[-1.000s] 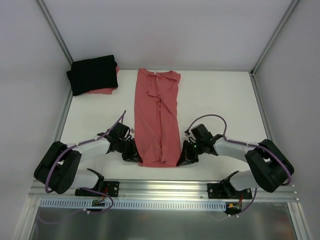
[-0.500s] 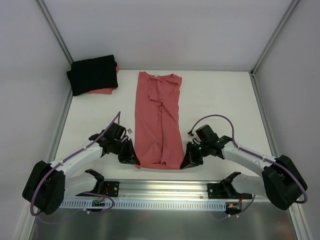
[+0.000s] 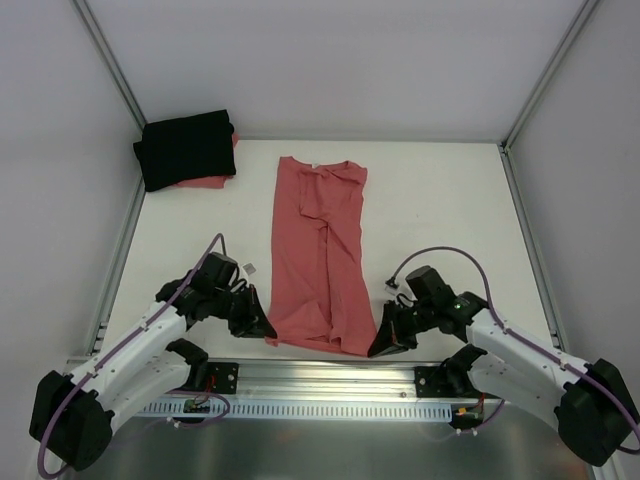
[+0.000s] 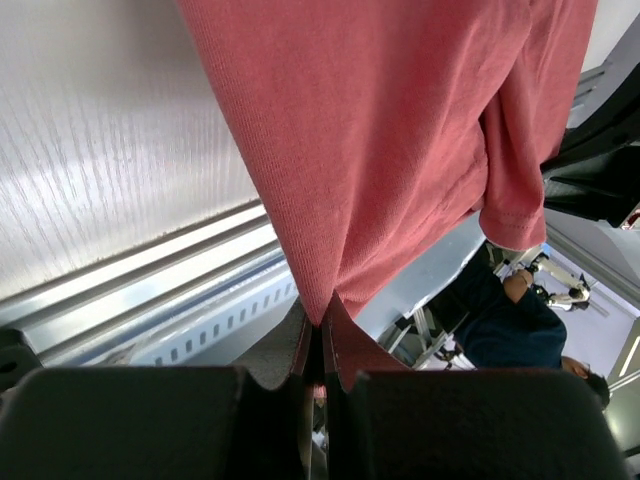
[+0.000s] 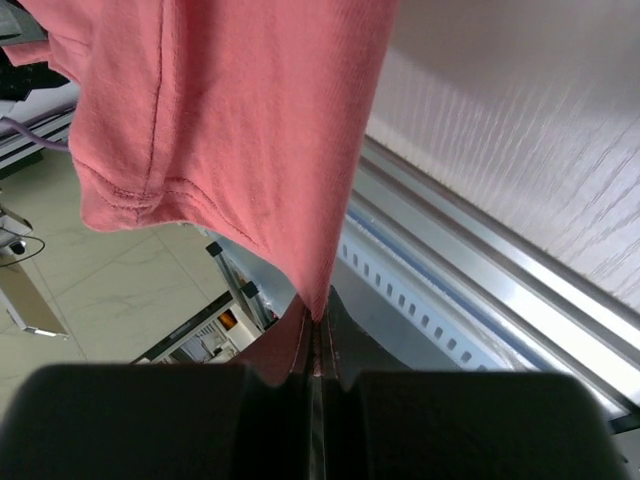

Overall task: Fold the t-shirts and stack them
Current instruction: Grab the bottom of the folded rectangular tshirt with both arms, then fold the folded rectangular tshirt in 1/3 of the way

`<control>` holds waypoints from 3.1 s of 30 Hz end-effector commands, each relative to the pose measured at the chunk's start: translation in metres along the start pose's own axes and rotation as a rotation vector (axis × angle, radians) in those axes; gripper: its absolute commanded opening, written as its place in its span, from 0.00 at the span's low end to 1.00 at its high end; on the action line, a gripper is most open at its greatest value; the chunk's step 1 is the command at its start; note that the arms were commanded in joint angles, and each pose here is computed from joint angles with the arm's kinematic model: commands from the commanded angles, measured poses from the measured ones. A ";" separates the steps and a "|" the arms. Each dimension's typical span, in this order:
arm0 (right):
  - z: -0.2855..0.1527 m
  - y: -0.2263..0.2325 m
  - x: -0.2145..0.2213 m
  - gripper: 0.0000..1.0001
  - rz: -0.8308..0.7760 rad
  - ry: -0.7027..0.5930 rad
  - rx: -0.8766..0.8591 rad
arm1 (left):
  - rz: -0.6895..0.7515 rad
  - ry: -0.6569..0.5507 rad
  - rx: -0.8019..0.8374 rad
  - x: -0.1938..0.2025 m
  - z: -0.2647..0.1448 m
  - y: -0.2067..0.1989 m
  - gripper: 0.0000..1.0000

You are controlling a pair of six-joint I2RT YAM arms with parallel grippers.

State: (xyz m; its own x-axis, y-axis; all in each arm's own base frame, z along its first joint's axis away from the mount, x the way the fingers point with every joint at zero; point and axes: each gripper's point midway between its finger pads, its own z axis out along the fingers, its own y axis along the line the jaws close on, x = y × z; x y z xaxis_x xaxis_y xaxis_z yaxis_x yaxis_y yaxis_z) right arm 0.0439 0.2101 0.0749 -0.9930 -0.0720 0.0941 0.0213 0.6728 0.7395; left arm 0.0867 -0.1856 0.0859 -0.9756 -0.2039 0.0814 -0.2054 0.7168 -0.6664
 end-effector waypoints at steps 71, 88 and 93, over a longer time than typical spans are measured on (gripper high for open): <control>-0.030 0.086 -0.248 0.00 -0.058 -0.004 0.026 | 0.034 -0.146 -0.266 -0.194 -0.006 -0.096 0.00; -0.040 0.092 -0.297 0.99 -0.102 -0.075 0.056 | 0.063 -0.249 -0.301 -0.229 -0.015 -0.097 0.99; -0.056 0.095 -0.293 1.00 -0.109 -0.093 0.064 | 0.090 -0.402 -0.224 -0.233 -0.038 -0.109 0.99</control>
State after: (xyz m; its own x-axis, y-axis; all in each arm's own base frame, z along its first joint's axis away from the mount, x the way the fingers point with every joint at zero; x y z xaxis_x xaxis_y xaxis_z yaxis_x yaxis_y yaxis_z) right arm 0.3478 0.2648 0.1309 -0.9966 -0.0807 -0.0163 -0.0686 0.7041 0.7068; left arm 0.3208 -0.1985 0.1295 -0.9469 -0.2842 -0.1505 -0.1994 0.8861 -0.4185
